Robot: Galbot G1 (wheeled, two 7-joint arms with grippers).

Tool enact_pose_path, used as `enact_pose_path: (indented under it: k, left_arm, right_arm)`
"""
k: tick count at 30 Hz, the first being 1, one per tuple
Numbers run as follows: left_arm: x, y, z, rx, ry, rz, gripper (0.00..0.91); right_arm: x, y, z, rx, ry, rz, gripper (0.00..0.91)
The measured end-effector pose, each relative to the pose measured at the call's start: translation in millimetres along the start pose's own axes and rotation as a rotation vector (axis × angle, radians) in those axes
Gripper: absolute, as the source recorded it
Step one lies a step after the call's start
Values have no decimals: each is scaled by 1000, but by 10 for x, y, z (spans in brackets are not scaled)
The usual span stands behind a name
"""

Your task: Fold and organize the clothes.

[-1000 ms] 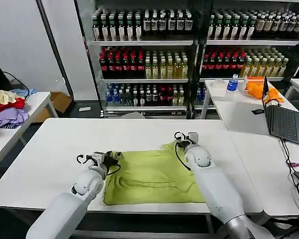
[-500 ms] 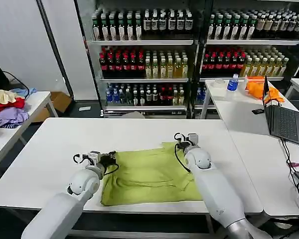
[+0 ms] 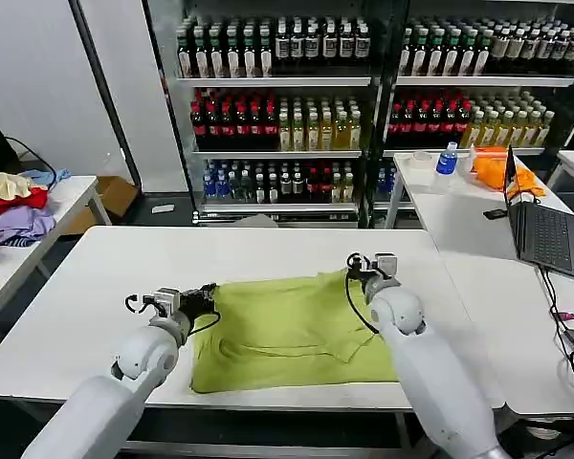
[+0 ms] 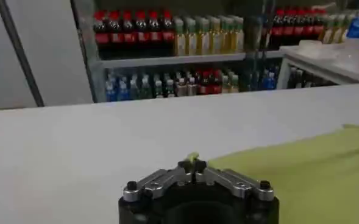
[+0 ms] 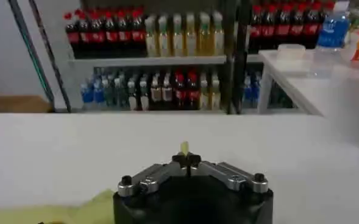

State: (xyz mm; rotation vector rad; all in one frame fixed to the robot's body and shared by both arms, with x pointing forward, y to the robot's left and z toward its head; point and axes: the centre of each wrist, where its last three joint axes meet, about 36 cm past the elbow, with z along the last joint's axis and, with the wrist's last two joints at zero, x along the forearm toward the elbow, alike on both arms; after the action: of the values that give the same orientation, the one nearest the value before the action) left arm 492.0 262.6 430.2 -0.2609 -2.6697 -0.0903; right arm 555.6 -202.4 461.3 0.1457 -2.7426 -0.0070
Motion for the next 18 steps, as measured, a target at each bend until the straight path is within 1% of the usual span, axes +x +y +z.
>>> enact_pose_path:
  k: [1, 6, 12, 18]
  left_arm:
    - [39, -10, 7, -3, -2, 7, 30]
    - [244, -64, 77, -24, -12, 32, 20]
    - [485, -128, 181, -53, -12, 51, 30]
    - [713, -186, 296, -74, -8, 71, 30]
  right_arm:
    - [60, -13, 4, 3, -8, -1, 0]
    - [397, -84, 97, 22, -35, -5, 0]
    - [827, -112, 261, 48, -47, -12, 0]
    - [1211, -101, 398, 58, -52, -26, 0]
